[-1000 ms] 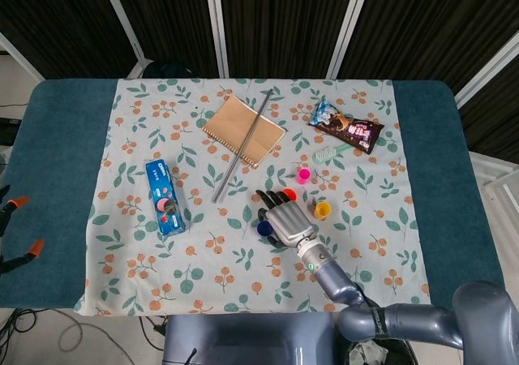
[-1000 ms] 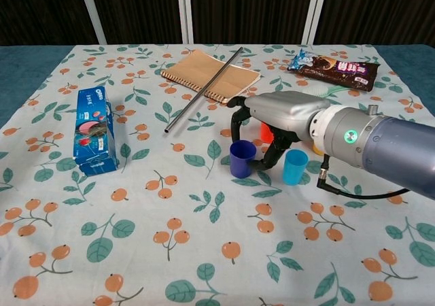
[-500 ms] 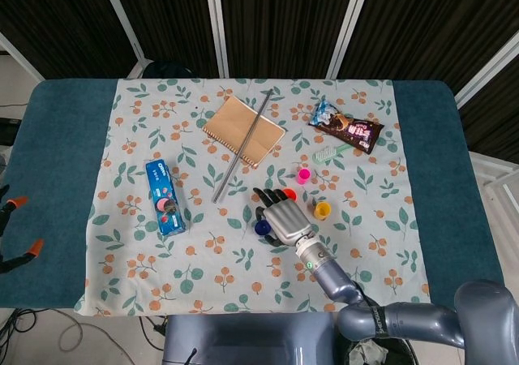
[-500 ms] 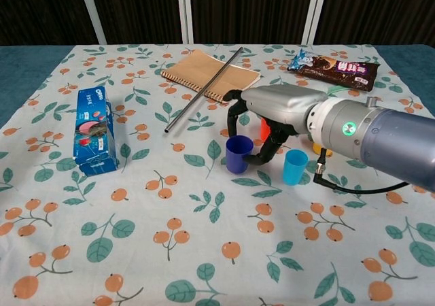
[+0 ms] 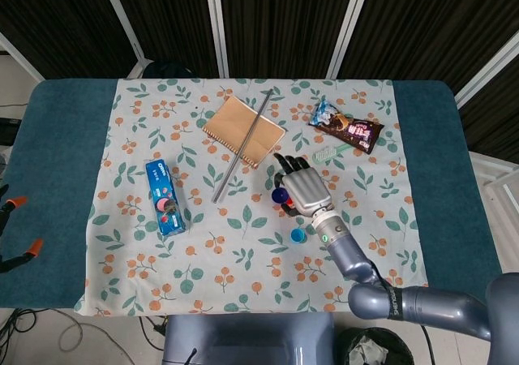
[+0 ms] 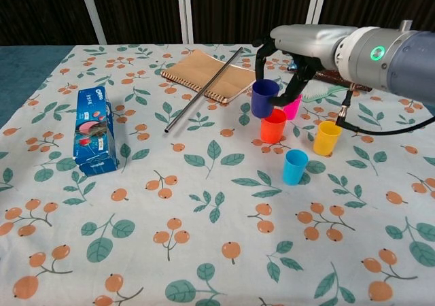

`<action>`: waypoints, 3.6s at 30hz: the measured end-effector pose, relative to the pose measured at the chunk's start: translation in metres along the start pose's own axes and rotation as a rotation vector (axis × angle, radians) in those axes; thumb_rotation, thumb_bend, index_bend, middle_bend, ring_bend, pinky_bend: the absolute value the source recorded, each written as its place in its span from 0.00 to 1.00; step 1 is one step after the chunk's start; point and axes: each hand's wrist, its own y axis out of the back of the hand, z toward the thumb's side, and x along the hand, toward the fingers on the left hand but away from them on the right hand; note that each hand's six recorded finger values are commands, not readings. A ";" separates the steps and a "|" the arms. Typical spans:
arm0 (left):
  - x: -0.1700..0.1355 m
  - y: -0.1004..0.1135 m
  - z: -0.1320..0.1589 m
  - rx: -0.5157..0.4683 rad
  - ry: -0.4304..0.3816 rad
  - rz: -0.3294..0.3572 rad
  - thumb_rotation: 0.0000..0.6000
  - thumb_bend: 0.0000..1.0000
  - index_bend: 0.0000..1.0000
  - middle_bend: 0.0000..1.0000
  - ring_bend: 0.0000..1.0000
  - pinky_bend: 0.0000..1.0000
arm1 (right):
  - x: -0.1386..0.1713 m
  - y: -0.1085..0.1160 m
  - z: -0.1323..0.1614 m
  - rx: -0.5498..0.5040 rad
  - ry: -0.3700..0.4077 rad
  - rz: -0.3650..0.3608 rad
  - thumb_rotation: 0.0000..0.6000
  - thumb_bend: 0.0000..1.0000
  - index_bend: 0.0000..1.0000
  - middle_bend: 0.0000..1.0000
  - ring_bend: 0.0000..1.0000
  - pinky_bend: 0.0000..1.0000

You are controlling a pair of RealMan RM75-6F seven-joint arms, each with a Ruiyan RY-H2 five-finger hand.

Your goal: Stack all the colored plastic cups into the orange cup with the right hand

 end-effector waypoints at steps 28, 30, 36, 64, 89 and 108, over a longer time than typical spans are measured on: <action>0.002 0.001 -0.001 0.000 0.001 0.005 1.00 0.22 0.21 0.01 0.00 0.00 | -0.011 -0.017 -0.021 0.011 -0.063 0.058 1.00 0.40 0.48 0.00 0.10 0.13; 0.001 0.001 -0.001 0.000 0.001 0.005 1.00 0.22 0.21 0.01 0.00 0.00 | -0.011 -0.018 -0.021 0.011 -0.062 0.060 1.00 0.40 0.41 0.00 0.10 0.13; 0.001 0.001 -0.001 0.001 0.001 0.005 1.00 0.22 0.21 0.01 0.00 0.00 | -0.008 -0.024 -0.021 0.026 -0.060 0.093 1.00 0.35 0.01 0.00 0.07 0.13; 0.000 0.000 0.000 0.002 0.002 0.001 1.00 0.24 0.21 0.01 0.00 0.00 | 0.043 -0.032 -0.062 0.079 -0.098 0.108 1.00 0.35 0.33 0.00 0.07 0.14; 0.000 -0.001 -0.001 0.005 0.005 0.001 1.00 0.24 0.21 0.01 0.00 0.00 | 0.036 -0.058 -0.088 0.036 -0.122 0.118 1.00 0.40 0.42 0.00 0.09 0.15; 0.000 0.000 -0.002 -0.002 0.011 0.001 1.00 0.24 0.21 0.01 0.00 0.00 | 0.032 -0.052 -0.084 0.023 -0.114 0.101 1.00 0.42 0.48 0.00 0.09 0.16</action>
